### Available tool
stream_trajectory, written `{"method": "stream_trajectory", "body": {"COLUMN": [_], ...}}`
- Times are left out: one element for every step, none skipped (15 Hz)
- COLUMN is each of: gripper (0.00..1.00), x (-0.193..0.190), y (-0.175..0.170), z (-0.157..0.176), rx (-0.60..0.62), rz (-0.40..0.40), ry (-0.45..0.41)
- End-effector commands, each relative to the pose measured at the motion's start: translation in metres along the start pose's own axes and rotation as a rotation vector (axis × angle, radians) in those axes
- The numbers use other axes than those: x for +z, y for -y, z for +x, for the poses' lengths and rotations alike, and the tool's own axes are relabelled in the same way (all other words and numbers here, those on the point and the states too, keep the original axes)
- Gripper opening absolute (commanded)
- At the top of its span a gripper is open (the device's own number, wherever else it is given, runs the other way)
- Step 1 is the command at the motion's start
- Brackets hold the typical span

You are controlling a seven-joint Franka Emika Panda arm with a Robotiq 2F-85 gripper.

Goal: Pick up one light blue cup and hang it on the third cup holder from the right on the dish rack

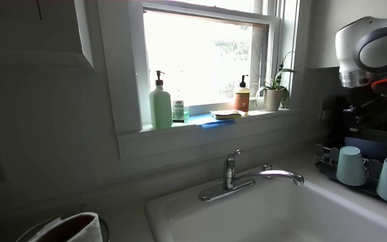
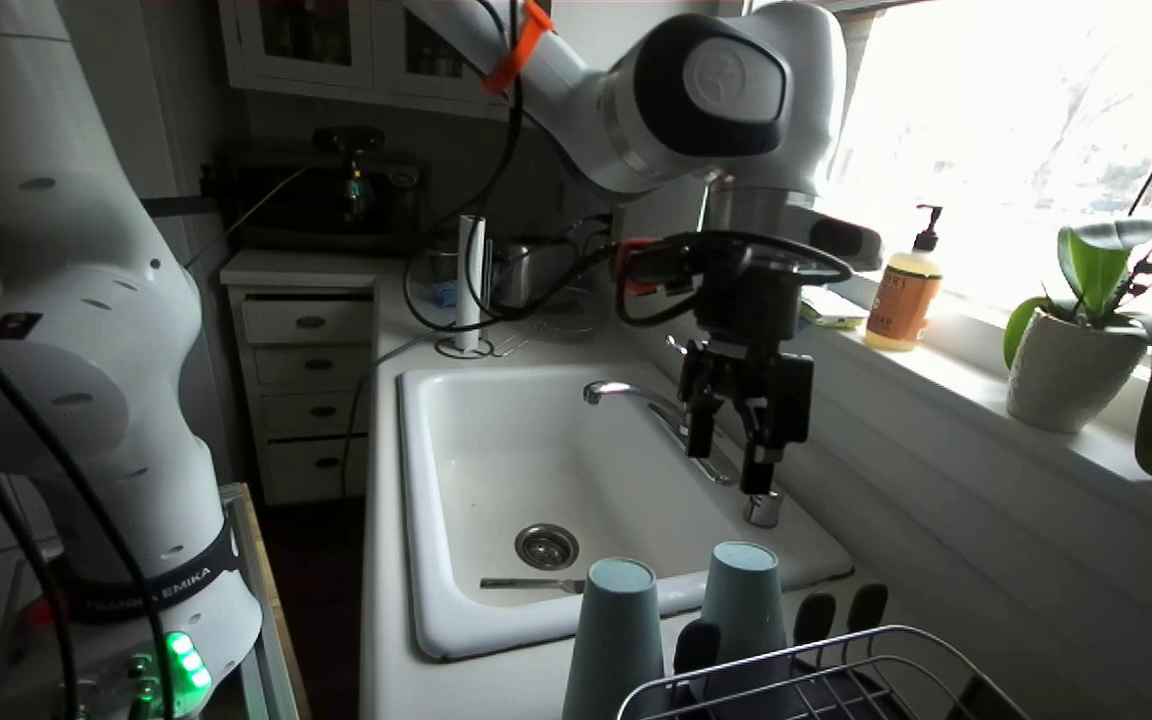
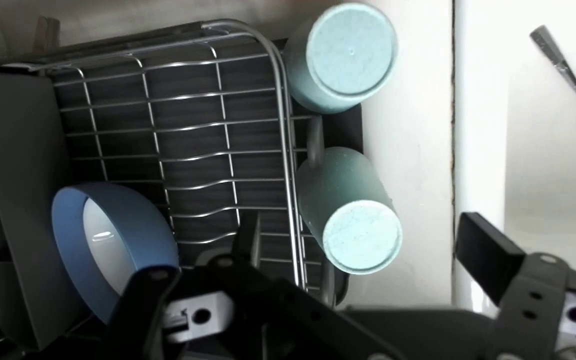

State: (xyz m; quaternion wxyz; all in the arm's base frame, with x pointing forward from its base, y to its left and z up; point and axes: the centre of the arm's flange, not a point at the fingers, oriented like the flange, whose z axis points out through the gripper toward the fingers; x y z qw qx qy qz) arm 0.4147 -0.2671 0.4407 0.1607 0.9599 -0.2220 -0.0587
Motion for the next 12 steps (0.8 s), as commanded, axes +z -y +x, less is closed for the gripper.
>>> {"method": "stream_trajectory", "body": {"gripper": [1.0, 1.0, 1.0, 1.0, 1.0, 1.0, 1.0, 1.0, 1.0, 1.0, 1.0, 1.0], "x": [-0.006, -0.007, -0.01, -0.015, -0.018, -0.018, -0.023, -0.019, -0.022, -0.023, -0.023, -0.021], "y": [-0.015, -0.02, -0.026, -0.031, -0.038, -0.046, -0.052, -0.04, -0.045, -0.046, -0.044, -0.042], "z": [-0.065, -0.075, -0.083, -0.091, -0.097, -0.1, -0.105, -0.082, -0.086, -0.087, -0.086, -0.085], "rx": [-0.031, -0.026, -0.015, 0.002, 0.025, 0.052, 0.08, 0.057, 0.066, 0.069, 0.065, 0.06], "rz": [0.051, 0.078, 0.101, 0.124, 0.155, 0.184, 0.212, 0.147, 0.154, 0.153, 0.151, 0.148], "ry": [-0.121, -0.147, -0.167, -0.189, -0.2, -0.212, -0.221, -0.174, -0.183, -0.185, -0.184, -0.179]}}
